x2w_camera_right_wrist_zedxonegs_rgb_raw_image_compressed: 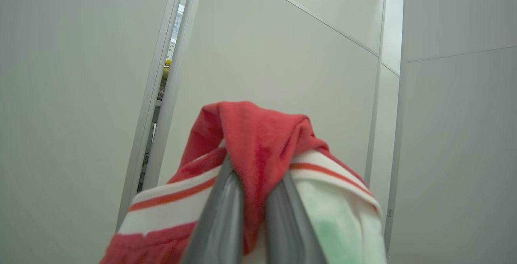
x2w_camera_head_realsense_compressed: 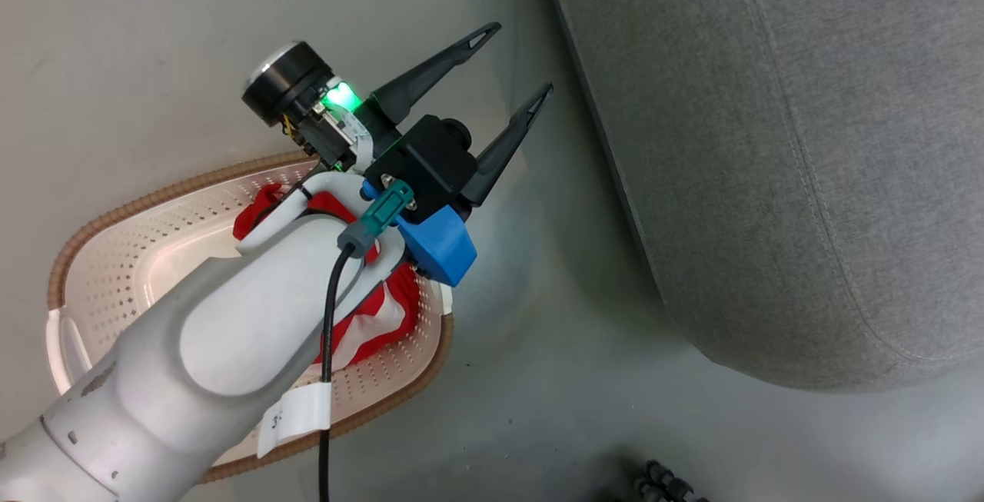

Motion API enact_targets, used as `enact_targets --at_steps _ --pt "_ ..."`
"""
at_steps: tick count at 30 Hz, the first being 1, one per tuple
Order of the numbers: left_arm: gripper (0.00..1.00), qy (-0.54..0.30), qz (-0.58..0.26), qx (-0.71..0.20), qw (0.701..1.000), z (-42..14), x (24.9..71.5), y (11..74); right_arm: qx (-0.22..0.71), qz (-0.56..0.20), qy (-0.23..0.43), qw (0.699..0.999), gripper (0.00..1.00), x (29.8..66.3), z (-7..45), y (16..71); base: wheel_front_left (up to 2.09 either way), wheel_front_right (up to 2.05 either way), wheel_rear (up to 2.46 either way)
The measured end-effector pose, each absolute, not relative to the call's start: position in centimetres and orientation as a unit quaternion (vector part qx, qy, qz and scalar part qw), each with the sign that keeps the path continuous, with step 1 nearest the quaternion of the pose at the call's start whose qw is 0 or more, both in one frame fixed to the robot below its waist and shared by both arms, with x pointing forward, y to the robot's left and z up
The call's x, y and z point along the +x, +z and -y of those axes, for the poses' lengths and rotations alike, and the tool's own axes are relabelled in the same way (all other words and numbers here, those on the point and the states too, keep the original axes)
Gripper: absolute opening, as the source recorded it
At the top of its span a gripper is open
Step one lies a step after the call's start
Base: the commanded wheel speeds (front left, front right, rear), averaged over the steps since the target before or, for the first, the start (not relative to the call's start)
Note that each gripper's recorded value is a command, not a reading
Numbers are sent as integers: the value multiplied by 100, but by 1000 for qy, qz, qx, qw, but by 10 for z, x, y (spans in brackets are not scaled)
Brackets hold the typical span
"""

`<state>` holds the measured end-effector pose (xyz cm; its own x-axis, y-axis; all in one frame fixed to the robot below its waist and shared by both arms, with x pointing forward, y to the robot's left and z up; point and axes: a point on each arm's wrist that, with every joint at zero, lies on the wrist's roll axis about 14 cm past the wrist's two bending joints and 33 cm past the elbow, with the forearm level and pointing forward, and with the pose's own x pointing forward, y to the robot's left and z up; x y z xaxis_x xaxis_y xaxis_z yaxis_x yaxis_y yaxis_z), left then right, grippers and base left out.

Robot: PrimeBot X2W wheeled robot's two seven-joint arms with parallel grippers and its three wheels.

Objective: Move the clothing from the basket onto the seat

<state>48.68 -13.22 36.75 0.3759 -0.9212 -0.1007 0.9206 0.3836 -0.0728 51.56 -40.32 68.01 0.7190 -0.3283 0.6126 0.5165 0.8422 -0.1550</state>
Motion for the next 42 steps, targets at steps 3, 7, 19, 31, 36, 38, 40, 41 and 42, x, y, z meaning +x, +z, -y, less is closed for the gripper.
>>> enact_targets --at_steps 3,7,19,31,36,38,40,41,42 --pt "100 -554 -74 -2 829 128 490 352 -189 295 -248 903 0 519 423 687 0 0 0" --pt "100 -555 -86 -6 827 126 492 335 -209 267 -275 900 0 519 449 673 0 0 0" --pt "100 -571 -91 -15 816 134 487 322 -207 114 -313 920 0 511 482 569 0 0 0" --pt "100 -564 -88 -12 821 127 492 321 -138 -26 -324 936 0 499 473 447 0 0 0" --pt "100 -560 -89 -8 824 123 495 319 -123 -64 -329 934 0 492 476 421 0 0 0" --pt "100 -559 -88 -8 825 123 495 320 -122 -66 -330 934 78 492 477 421 0 0 0" --pt "100 -558 -85 -7 825 123 496 323 -116 -62 -335 933 100 490 479 424 0 0 0" --pt "100 -558 -82 -7 826 124 496 325 -116 -57 -335 933 100 490 479 427 0 0 0" --pt "100 -557 -79 -9 826 124 497 328 -117 -54 -334 934 100 489 479 430 0 0 0"
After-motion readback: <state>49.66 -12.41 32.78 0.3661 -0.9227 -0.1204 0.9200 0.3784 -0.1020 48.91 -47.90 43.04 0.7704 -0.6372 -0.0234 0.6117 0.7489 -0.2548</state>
